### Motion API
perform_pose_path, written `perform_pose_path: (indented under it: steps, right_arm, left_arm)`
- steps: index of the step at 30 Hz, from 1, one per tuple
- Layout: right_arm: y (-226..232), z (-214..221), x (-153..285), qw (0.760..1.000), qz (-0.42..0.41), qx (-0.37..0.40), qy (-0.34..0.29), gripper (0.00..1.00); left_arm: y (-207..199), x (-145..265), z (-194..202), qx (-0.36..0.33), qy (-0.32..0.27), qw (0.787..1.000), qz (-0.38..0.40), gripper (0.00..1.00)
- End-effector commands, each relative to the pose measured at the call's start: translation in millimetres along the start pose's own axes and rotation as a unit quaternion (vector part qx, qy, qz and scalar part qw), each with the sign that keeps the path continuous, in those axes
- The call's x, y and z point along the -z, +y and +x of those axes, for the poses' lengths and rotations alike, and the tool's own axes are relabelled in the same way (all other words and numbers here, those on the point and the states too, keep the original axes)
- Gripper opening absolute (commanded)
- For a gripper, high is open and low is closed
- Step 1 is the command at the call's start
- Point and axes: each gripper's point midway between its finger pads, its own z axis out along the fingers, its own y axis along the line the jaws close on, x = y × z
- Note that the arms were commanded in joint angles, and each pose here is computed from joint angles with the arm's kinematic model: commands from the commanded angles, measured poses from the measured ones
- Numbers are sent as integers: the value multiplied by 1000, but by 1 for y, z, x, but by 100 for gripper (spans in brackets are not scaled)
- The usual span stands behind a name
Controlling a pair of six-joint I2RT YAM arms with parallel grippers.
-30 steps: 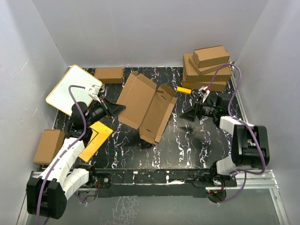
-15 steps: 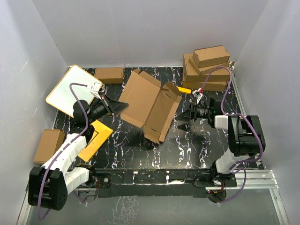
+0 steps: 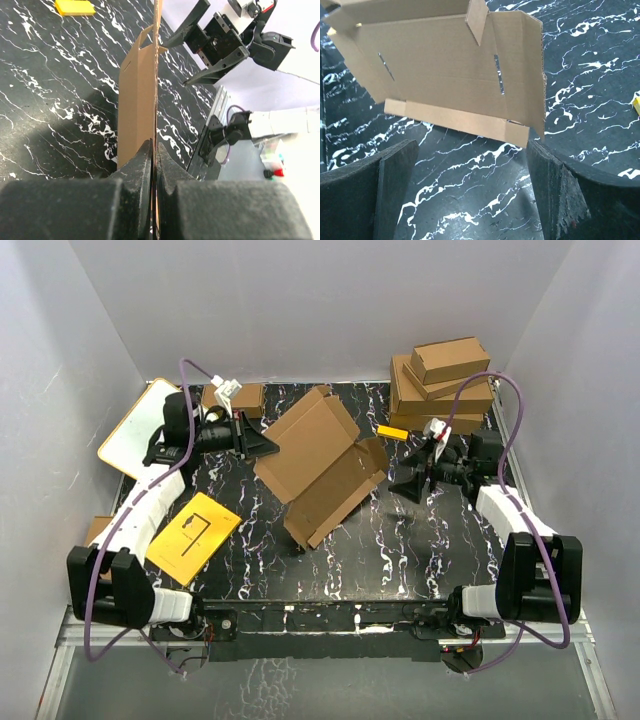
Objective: Fold the paper box
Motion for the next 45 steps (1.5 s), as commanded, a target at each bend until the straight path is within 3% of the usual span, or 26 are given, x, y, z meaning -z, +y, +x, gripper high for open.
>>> perform_pose_path:
  steps: [1, 12, 17, 23, 28, 38, 45]
  right_arm:
    - [-2, -4, 2, 991, 0, 131, -22, 99]
    - [-17, 5, -17, 989, 3, 147, -18, 99]
    - [-19, 7, -28, 990, -13, 141, -12, 92]
    - [-21, 6, -36, 990, -32, 137, -4, 70]
    - [-25, 9, -38, 990, -28, 137, 7, 46]
    - [-20, 11, -45, 992, -37, 123, 16, 13]
    - [-7, -10, -42, 994, -33, 105, -21, 8]
  left_arm:
    - [-10, 7, 19, -8, 66, 997, 42, 0]
    - [-14, 6, 17, -31, 64, 995, 63, 0]
    - [-8, 2, 20, -23, 70, 995, 66, 0]
    - [-8, 2, 21, -26, 71, 995, 69, 0]
    - [-9, 2, 21, -27, 71, 995, 71, 0]
    - [-10, 2, 16, -31, 71, 994, 74, 0]
    - [-14, -2, 5, -43, 73, 994, 66, 0]
